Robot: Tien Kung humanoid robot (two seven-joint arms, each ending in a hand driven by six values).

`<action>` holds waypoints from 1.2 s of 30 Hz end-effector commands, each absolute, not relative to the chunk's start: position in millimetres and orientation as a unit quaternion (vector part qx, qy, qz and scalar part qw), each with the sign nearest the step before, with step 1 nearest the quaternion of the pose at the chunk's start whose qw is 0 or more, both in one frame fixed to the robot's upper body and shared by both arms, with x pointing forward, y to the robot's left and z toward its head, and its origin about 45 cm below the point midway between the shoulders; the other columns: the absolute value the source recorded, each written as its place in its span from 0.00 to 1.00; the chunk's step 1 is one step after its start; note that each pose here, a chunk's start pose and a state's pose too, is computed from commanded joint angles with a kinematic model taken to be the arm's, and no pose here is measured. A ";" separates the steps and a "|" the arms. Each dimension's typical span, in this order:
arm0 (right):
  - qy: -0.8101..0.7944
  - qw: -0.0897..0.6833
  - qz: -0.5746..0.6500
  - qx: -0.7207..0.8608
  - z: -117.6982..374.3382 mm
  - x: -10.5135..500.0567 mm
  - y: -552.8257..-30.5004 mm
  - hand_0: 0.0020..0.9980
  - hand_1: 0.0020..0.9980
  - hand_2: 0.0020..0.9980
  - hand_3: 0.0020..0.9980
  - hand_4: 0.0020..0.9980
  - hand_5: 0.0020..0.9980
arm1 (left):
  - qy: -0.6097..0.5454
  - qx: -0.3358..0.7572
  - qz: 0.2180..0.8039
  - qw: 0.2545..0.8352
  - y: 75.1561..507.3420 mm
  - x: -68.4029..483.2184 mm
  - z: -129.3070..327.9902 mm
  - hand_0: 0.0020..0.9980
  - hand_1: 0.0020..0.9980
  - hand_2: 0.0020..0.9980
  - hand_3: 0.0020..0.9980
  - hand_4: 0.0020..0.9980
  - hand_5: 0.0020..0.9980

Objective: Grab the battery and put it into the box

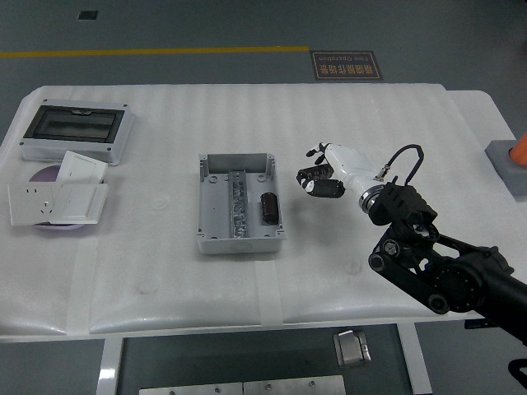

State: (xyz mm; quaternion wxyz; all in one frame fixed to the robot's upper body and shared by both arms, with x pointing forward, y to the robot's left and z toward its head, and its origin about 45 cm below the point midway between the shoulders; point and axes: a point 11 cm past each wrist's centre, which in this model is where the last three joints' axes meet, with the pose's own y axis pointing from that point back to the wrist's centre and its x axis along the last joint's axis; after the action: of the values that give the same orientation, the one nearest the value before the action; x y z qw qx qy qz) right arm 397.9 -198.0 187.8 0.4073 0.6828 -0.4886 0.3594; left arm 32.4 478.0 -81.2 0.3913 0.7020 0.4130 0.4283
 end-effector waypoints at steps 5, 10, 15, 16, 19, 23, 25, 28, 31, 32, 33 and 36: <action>-0.464 0.342 0.367 0.730 204.9 379.9 -163.4 0.50 0.44 0.69 0.77 0.61 0.22 | 0.414 0.702 0.428 0.391 478.3 32.1 -81.0 0.62 0.69 0.62 0.59 0.51 0.19; -0.416 0.323 0.412 0.743 205.2 360.1 -128.1 0.56 0.51 0.71 0.79 0.61 0.22 | 0.414 0.702 0.428 0.390 478.4 31.9 -81.0 0.62 0.69 0.62 0.59 0.51 0.19; -0.390 0.331 0.452 0.731 194.6 351.0 -114.1 1.00 0.99 1.00 1.00 0.84 0.39 | 0.414 0.703 0.427 0.390 479.2 31.7 -80.5 0.62 0.69 0.62 0.59 0.51 0.19; -0.386 0.333 0.457 0.729 193.0 350.1 -112.7 1.00 0.99 1.00 1.00 0.84 0.39 | 0.414 0.703 0.428 0.389 479.3 31.7 -80.5 0.62 0.69 0.62 0.59 0.51 0.19; -0.379 0.338 0.468 0.723 189.7 349.3 -110.7 1.00 0.99 1.00 1.00 0.84 0.39 | 0.415 0.703 0.427 0.390 478.7 31.2 -80.8 0.62 0.69 0.62 0.59 0.51 0.19; -0.377 0.343 0.472 0.719 186.6 350.5 -111.8 1.00 1.00 1.00 1.00 0.89 0.39 | 0.416 0.703 0.426 0.389 478.0 30.5 -81.1 0.62 0.69 0.62 0.59 0.51 0.20; -0.377 0.347 0.470 0.719 184.1 351.2 -113.6 1.00 1.00 1.00 1.00 0.89 0.39 | 0.417 0.703 0.425 0.389 478.0 29.9 -81.1 0.62 0.69 0.62 0.59 0.51 0.20; -0.382 0.350 0.463 0.719 181.3 352.4 -116.9 1.00 1.00 1.00 1.00 0.88 0.38 | 0.418 0.705 0.423 0.387 478.1 29.1 -80.9 0.61 0.69 0.62 0.59 0.50 0.19; -0.401 0.348 0.451 0.718 182.9 356.4 -125.5 1.00 1.00 1.00 1.00 0.88 0.38 | 0.418 0.705 0.422 0.386 478.3 29.1 -80.7 0.61 0.69 0.62 0.59 0.50 0.19; -0.412 0.347 0.444 0.716 185.0 359.0 -131.3 1.00 1.00 1.00 1.00 0.88 0.38 | 0.418 0.705 0.422 0.386 478.4 29.3 -80.6 0.62 0.69 0.62 0.59 0.50 0.19; -0.423 0.346 0.439 0.713 186.8 361.3 -137.3 1.00 1.00 1.00 1.00 0.88 0.38 | 0.418 0.705 0.422 0.387 478.4 29.5 -80.6 0.62 0.69 0.62 0.59 0.50 0.19; -0.455 0.351 0.427 0.699 192.3 369.7 -162.6 1.00 1.00 1.00 1.00 0.88 0.38 | 0.418 0.705 0.422 0.387 478.2 29.6 -80.7 0.62 0.69 0.62 0.59 0.50 0.19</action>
State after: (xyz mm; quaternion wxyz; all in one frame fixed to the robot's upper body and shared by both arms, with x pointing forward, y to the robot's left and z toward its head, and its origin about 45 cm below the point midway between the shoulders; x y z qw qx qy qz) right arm 369.7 -162.6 192.3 0.3506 0.6988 -0.4548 0.4265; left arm 29.6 478.2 -80.7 0.3866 0.7051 0.4182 0.4224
